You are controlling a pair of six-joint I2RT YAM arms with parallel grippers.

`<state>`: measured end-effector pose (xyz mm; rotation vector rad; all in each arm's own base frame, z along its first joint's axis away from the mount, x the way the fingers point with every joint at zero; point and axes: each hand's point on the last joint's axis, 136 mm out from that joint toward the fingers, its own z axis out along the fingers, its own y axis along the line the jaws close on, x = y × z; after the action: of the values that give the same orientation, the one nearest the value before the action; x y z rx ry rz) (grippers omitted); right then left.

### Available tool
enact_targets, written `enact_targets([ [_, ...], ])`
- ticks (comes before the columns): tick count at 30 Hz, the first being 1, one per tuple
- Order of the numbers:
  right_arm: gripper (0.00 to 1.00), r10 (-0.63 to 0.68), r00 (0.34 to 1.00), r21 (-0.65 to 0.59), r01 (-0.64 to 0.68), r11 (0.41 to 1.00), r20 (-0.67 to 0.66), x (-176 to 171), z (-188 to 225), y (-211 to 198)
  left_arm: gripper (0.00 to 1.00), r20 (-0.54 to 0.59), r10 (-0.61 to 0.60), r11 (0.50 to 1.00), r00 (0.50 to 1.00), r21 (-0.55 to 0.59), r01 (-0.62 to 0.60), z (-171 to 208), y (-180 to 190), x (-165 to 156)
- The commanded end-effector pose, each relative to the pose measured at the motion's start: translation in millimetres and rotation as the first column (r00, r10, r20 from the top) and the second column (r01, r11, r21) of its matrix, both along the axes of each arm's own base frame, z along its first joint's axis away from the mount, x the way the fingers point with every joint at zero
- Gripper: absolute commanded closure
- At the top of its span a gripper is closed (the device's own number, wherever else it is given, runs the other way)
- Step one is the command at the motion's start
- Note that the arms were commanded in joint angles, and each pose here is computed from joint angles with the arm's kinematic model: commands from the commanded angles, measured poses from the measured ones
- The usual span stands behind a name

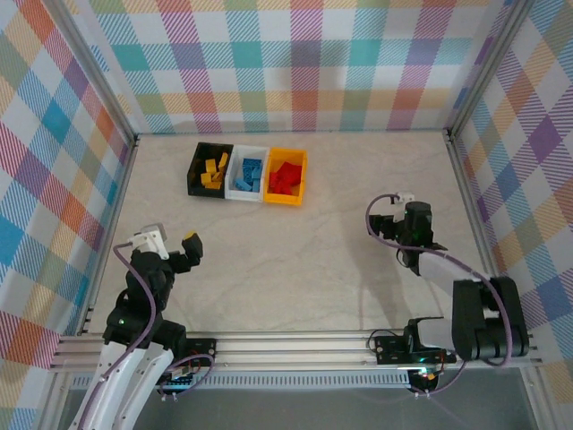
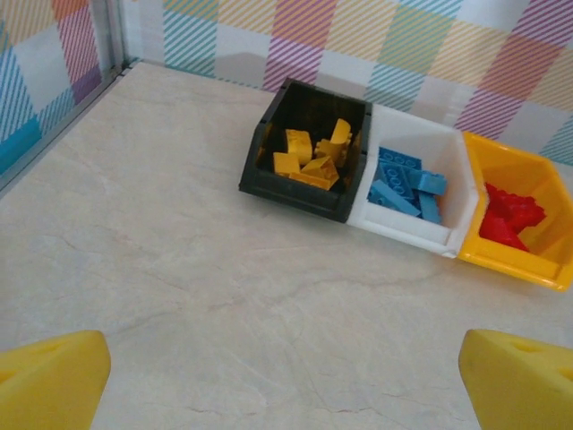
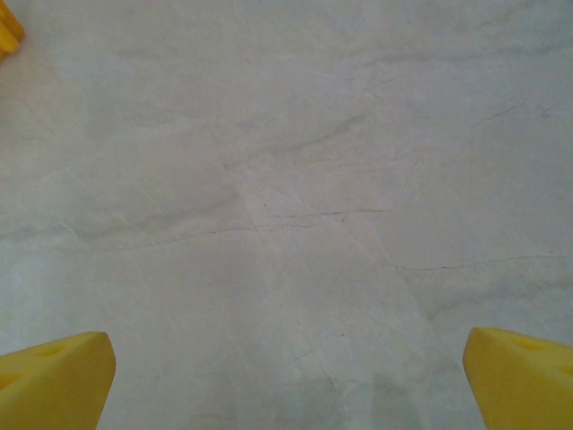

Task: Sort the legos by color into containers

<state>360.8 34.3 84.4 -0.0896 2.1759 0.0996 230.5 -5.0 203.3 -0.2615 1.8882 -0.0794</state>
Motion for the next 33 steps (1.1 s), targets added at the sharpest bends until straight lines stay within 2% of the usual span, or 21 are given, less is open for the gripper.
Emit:
enact_targets([
  [1, 0.00, 0.044, 0.991, -0.005, -0.044, 0.999, 0.127, 29, 26, 5, 0.00, 0.018, 0.035, 0.999, 0.999, 0.040, -0.036, 4, 6, 7],
  [7, 0.00, 0.053, 0.990, 0.020, -0.056, 0.998, 0.128, 43, 16, 6, 0.00, 0.001, 0.052, 0.991, 0.999, 0.121, -0.051, 2, 9, 19],
  [11, 0.00, 0.058, 0.992, 0.028, -0.062, 0.998, 0.113, 45, 10, 7, 0.00, 0.041, 0.066, 0.981, 0.997, 0.180, -0.072, 9, 12, 34],
  [22, 0.00, 0.037, 0.992, 0.041, -0.042, 0.998, 0.124, 45, 11, 1, 0.00, -0.030, 0.150, 0.961, 0.988, 0.239, -0.139, -37, 19, 85],
  [29, 0.00, 0.041, 0.990, 0.049, -0.048, 0.998, 0.132, 44, 11, 1, 0.00, -0.129, 0.024, 0.958, 0.991, 0.286, 0.014, -73, -5, 130],
  [33, 0.00, 0.044, 0.990, 0.050, -0.051, 0.997, 0.133, 44, 11, 2, 0.00, -0.147, 0.011, 0.959, 0.989, 0.282, 0.032, -84, -9, 150],
])
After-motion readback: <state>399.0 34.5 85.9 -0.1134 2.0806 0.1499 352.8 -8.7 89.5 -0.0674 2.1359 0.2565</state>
